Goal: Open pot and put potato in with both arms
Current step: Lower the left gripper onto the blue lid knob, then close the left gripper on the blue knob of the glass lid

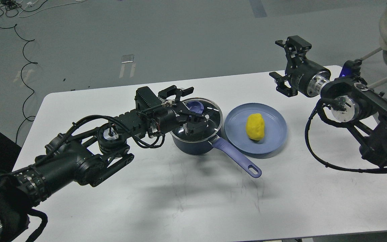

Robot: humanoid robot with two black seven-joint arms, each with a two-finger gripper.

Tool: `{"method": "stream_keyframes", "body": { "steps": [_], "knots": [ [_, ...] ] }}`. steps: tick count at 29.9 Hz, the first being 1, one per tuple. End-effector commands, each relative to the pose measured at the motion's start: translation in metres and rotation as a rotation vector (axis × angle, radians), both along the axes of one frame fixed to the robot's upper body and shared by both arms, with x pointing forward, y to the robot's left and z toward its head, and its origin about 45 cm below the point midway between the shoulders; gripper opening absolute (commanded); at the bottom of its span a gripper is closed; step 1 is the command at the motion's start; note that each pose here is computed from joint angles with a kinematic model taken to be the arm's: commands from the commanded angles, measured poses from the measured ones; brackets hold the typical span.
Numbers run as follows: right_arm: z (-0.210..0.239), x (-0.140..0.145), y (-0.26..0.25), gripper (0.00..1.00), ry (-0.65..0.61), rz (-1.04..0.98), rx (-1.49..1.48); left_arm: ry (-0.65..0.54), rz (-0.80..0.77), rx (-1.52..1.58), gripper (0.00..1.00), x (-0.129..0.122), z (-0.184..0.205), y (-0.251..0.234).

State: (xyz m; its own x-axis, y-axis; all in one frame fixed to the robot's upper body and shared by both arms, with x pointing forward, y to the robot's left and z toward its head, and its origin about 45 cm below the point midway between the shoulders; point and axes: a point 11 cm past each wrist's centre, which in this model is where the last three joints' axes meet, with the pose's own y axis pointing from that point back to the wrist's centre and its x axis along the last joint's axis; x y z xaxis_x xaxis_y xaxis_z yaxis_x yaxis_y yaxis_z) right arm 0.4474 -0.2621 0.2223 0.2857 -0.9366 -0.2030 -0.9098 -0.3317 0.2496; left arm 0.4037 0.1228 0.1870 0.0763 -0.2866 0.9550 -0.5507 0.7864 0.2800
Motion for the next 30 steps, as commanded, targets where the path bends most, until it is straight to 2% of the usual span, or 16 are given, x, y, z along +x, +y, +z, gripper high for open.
{"method": "stream_keyframes", "body": {
  "steps": [1,24,30],
  "knots": [
    [0.001,0.0,-0.002,1.0,-0.001,-0.002,-0.004,0.001,0.003,0.002,0.98,0.0,-0.001,0.001],
    [-0.001,-0.001,-0.008,1.0,0.002,-0.012,-0.012,0.054,0.06,-0.021,0.98,0.001,-0.016,0.01],
    [-0.001,-0.001,-0.01,1.0,0.002,-0.015,-0.016,0.051,0.059,-0.018,0.92,0.001,-0.016,0.011]
  ]
}}
